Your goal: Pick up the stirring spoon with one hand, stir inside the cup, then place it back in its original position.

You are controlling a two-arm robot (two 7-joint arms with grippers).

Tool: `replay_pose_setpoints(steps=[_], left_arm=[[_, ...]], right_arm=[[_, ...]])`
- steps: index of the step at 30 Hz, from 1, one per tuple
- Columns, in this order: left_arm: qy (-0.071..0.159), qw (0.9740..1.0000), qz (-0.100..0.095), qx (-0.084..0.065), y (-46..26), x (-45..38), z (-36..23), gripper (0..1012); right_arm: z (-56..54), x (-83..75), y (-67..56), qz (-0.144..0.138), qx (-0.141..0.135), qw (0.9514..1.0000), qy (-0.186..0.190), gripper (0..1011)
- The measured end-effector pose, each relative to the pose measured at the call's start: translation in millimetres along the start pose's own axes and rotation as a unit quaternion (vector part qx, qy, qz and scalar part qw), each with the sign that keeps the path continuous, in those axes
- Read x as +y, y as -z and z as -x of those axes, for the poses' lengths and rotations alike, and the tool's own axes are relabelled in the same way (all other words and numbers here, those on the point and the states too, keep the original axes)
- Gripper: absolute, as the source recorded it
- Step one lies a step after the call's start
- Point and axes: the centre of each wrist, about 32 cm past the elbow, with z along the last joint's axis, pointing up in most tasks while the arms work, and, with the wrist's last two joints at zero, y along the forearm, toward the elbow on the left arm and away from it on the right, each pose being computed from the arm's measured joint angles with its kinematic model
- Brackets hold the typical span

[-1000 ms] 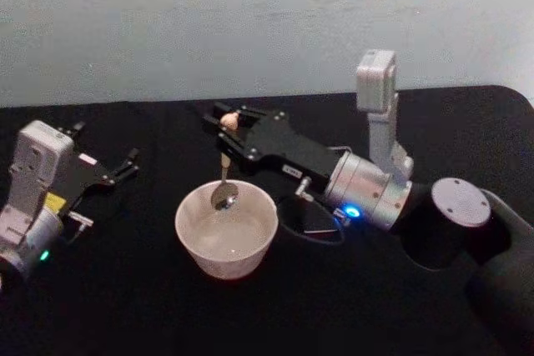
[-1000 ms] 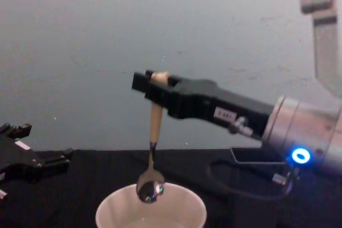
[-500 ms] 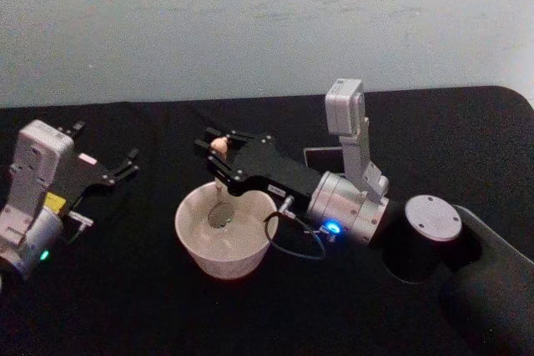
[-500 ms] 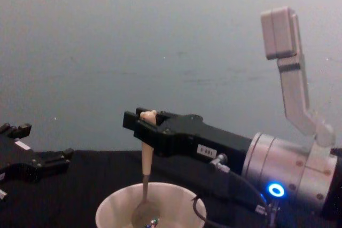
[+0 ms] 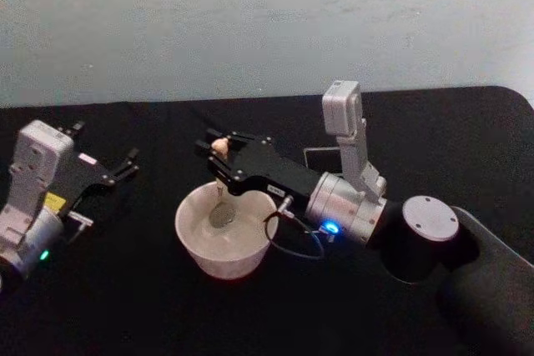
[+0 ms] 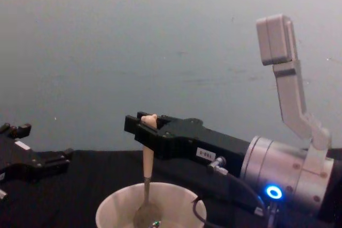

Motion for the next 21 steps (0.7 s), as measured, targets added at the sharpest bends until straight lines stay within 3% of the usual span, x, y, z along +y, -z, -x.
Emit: replay_pose_setpoints(steps=[13,21], left_arm=[[0.0,1.0,0.0,0.0,0.0,0.0,0.0,1001],[0.0,1.0,0.0,0.0,0.0,0.0,0.0,1001]], right_arm=[[-1.3,-22.8,-7.1,0.006,0.0,0.9999,0.011,228],[10.6,-37.4,-9.4,0.011,0.016,0.9998,-0.004,228]])
